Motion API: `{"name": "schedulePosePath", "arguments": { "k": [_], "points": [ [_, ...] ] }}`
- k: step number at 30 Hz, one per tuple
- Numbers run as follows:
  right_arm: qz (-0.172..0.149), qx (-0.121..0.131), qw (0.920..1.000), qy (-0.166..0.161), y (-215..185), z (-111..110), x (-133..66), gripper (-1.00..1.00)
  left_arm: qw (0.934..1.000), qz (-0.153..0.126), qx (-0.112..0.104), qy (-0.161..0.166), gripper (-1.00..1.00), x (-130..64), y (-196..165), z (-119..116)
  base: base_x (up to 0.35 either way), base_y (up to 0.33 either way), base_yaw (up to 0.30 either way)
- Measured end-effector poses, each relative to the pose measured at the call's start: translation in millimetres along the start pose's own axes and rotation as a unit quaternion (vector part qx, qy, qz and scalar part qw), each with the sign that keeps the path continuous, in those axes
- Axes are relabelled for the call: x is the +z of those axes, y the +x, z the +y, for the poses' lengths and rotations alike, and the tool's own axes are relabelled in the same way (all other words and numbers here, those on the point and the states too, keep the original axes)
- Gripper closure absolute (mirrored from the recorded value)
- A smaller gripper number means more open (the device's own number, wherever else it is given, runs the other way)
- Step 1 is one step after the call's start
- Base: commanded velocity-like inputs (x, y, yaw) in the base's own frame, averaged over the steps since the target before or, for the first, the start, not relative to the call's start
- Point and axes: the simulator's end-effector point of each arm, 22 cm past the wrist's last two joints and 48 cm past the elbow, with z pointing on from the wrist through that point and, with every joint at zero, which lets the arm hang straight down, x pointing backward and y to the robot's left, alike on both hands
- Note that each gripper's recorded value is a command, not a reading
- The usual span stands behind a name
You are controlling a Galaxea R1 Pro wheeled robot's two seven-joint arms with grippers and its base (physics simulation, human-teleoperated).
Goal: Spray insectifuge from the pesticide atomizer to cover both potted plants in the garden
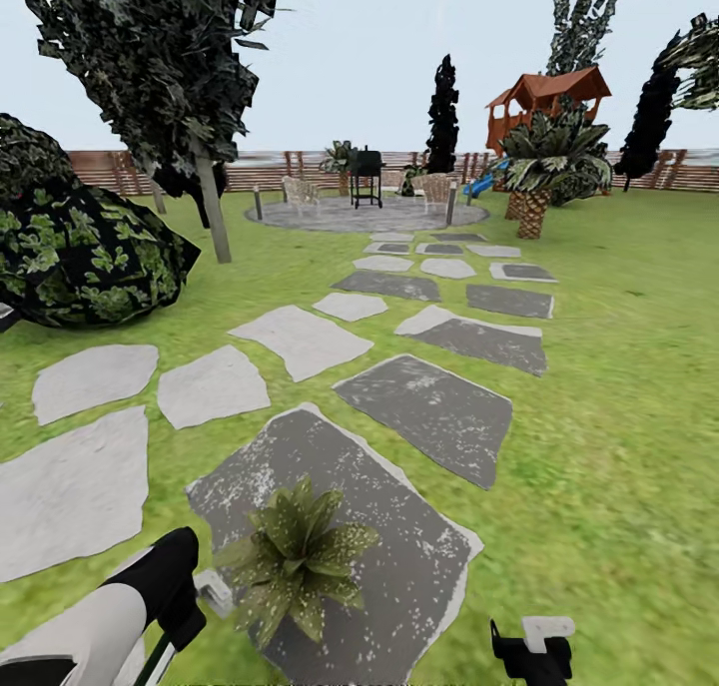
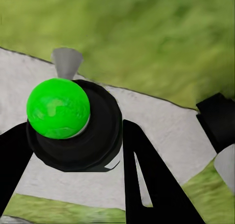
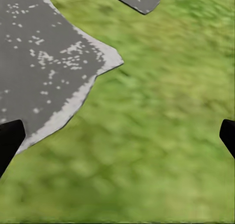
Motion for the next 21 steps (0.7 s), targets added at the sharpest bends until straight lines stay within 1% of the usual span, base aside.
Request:
{"name": "schedulePosePath", "arguments": {
  "k": [2,4,13,18,21],
  "points": [
    [0.000,0.000,1.0000,0.000,0,0,-0.1,-1.00,1.0000,0.000,-0.001,0.000,1.00,-0.1,1,1,-0.022,0.324,-0.005],
    [0.000,0.000,1.0000,0.000,0,0,-0.1,-1.00,1.0000,0.000,-0.001,-0.001,1.00,0.0,1,1,-0.005,0.144,-0.142],
    [0.000,0.000,1.0000,0.000,0,0,-0.1,-1.00,1.0000,-0.001,0.002,0.002,1.00,0.8,-1,-3,0.000,0.013,-0.274],
    [0.000,0.000,1.0000,0.000,0,-1,0.0,-1.00,0.9999,-0.007,0.008,-0.007,1.00,-7.1,-9,4,0.000,0.000,-0.042],
    [0.000,-0.001,1.0000,0.000,0,-1,0.0,-1.00,0.9999,-0.007,0.007,-0.010,1.00,-10.8,-10,8,0.000,0.000,-0.002]
  ]
}}
